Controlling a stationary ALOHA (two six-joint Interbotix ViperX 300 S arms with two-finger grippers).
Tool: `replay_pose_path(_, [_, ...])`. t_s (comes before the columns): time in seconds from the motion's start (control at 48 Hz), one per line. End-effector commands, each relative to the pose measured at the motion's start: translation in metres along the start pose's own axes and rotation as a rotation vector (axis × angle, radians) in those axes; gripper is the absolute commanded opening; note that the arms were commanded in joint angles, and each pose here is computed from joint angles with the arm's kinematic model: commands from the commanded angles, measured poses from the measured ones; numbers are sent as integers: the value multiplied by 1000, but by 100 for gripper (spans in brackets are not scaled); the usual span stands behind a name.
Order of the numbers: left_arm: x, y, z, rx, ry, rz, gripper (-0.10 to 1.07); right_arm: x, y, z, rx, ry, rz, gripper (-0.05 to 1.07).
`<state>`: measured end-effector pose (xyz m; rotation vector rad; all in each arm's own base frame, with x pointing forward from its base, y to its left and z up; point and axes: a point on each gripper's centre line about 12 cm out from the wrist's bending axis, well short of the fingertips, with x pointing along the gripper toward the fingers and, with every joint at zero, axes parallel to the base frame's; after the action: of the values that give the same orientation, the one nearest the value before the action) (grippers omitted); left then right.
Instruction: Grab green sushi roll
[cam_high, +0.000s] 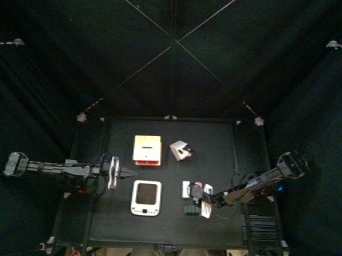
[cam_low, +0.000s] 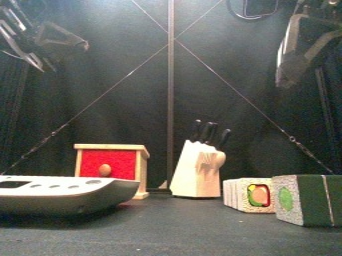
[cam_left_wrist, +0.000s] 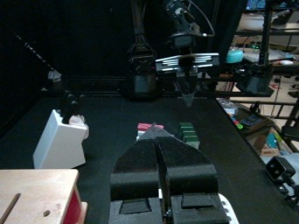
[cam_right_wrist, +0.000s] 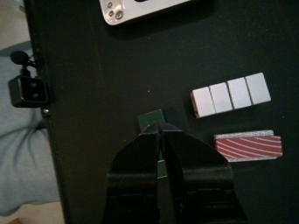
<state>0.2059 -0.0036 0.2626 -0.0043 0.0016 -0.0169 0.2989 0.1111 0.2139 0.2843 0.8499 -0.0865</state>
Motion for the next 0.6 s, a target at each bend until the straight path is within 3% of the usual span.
replay_pose_path(0.0, [2, 0, 6, 0, -20, 0, -2, 4, 11, 2, -60, -24, -4, 31])
replay_pose_path(0.167, [2, 0, 4, 4, -15, -1, -2, 19, 18, -13, -117, 18, -24, 62])
replay_pose_path(0.333, [1, 1, 3, 4, -11, 2, -2, 31, 19, -20, -107, 62, -50, 88])
replay_pose_path(0.438, [1, 1, 2, 3, -11, 4, -2, 36, 18, -23, -110, 81, -73, 97])
replay_pose_path(0.583, [1, 1, 1, 3, -8, 4, -1, 44, 17, -29, -119, 105, -92, 99])
